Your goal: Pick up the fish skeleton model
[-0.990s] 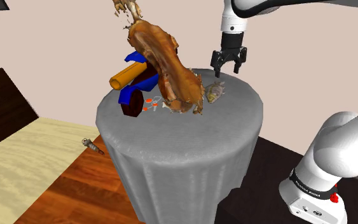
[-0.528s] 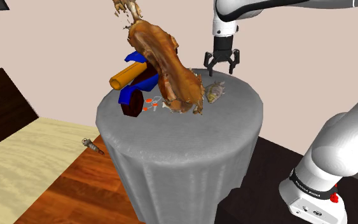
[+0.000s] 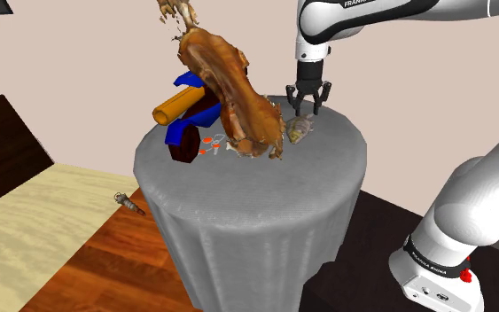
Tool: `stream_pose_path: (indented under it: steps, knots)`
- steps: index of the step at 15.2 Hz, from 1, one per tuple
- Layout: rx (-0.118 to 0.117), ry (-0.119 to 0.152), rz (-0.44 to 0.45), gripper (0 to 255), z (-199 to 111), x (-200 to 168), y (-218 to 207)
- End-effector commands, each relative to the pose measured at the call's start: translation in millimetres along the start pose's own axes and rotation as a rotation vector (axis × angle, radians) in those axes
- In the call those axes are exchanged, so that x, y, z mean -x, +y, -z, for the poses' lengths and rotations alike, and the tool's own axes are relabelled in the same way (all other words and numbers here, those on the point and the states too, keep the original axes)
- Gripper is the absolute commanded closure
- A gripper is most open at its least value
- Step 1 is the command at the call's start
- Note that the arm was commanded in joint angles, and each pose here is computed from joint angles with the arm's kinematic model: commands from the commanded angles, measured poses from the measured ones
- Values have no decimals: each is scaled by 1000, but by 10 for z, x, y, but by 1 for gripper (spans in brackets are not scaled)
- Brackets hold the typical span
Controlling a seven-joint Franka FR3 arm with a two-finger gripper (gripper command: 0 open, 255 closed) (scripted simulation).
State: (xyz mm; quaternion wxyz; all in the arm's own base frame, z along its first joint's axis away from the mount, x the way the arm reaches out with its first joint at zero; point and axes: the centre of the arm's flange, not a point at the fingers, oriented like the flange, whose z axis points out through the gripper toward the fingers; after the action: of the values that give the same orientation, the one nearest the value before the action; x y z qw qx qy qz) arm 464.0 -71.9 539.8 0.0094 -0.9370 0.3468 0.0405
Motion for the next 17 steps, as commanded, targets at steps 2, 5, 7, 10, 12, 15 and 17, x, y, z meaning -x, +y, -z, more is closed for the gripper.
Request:
stream_pose_path:
  steps: [2, 5, 7, 10, 12, 15, 17]
  knots:
    - [0, 0, 0, 255, -5, 0, -1]
    - [0, 0, 0, 255, -6, 0, 0]
    - [0, 0, 0, 255, -7, -1, -1]
    - [0, 0, 0, 255, 91, 4, -1]
    - [0, 0, 0, 255, 196, 12, 0]
    - [0, 0, 0, 255, 354, 25, 1]
    - [0, 0, 0, 255, 459, 33, 2]
